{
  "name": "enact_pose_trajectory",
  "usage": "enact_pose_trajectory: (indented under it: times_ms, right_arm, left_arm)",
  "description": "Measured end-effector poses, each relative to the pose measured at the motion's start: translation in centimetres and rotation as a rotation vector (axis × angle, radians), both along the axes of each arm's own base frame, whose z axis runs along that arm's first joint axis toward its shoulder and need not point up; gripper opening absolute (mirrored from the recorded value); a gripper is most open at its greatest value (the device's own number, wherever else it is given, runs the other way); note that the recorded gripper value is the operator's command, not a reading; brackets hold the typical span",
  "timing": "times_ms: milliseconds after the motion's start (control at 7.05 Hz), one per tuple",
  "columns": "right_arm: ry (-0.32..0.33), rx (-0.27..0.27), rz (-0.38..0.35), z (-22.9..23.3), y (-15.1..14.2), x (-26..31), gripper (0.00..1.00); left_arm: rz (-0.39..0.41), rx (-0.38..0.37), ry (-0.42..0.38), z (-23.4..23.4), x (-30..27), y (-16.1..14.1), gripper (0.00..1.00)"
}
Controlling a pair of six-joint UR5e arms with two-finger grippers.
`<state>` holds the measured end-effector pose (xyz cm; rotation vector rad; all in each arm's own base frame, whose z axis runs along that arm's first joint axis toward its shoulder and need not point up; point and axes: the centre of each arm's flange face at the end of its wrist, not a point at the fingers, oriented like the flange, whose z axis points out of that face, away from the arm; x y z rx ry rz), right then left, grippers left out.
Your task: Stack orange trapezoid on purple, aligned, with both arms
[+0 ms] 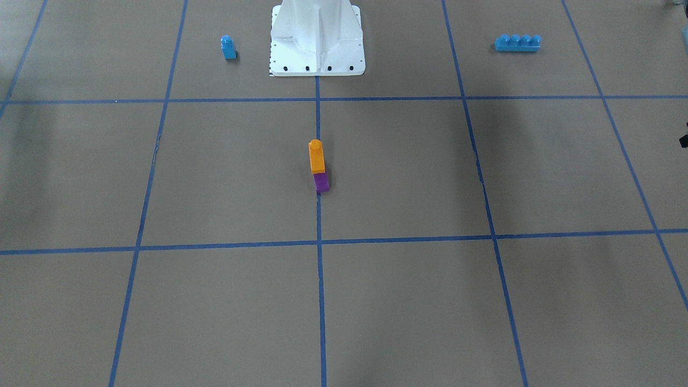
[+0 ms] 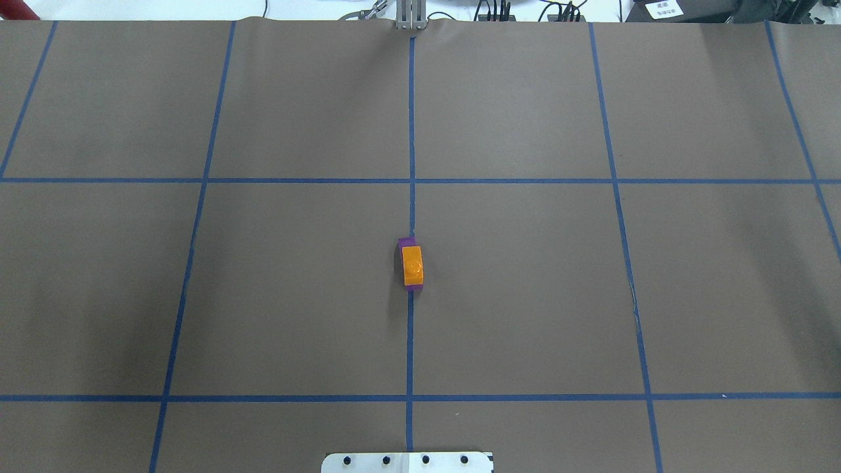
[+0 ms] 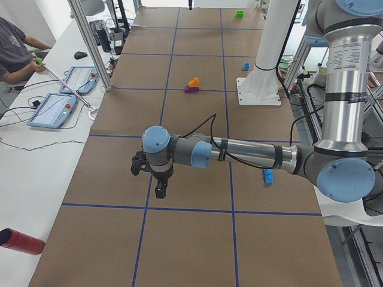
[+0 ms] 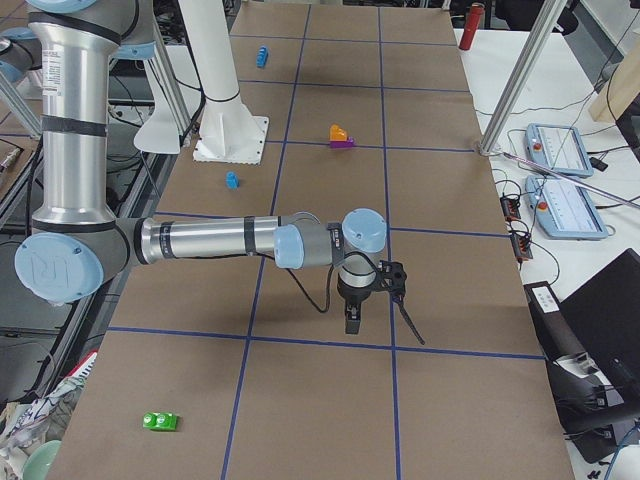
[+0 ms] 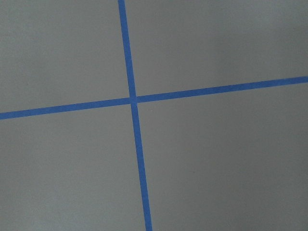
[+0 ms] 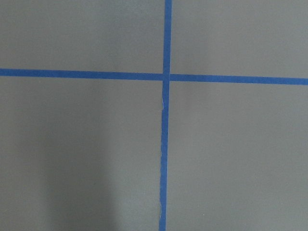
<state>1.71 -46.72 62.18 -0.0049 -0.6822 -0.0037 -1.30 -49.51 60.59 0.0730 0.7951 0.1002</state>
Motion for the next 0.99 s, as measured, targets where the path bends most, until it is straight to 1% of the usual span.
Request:
enact_pose_trajectory:
  times_ms: [567, 993]
  right_arm:
    - [-0.002, 0.012, -0.004, -0.4, 0.2, 0.1, 1.0]
    - [-0.002, 0.031, 0.007, -1.5, 0.5, 0.5, 1.0]
  left_arm:
    - [-0.012, 0.001, 0.0, -0.1, -0.6, -0.1, 1.0]
    - [-0.016, -0.006, -0.001, 0.3, -0.8, 0.1, 1.0]
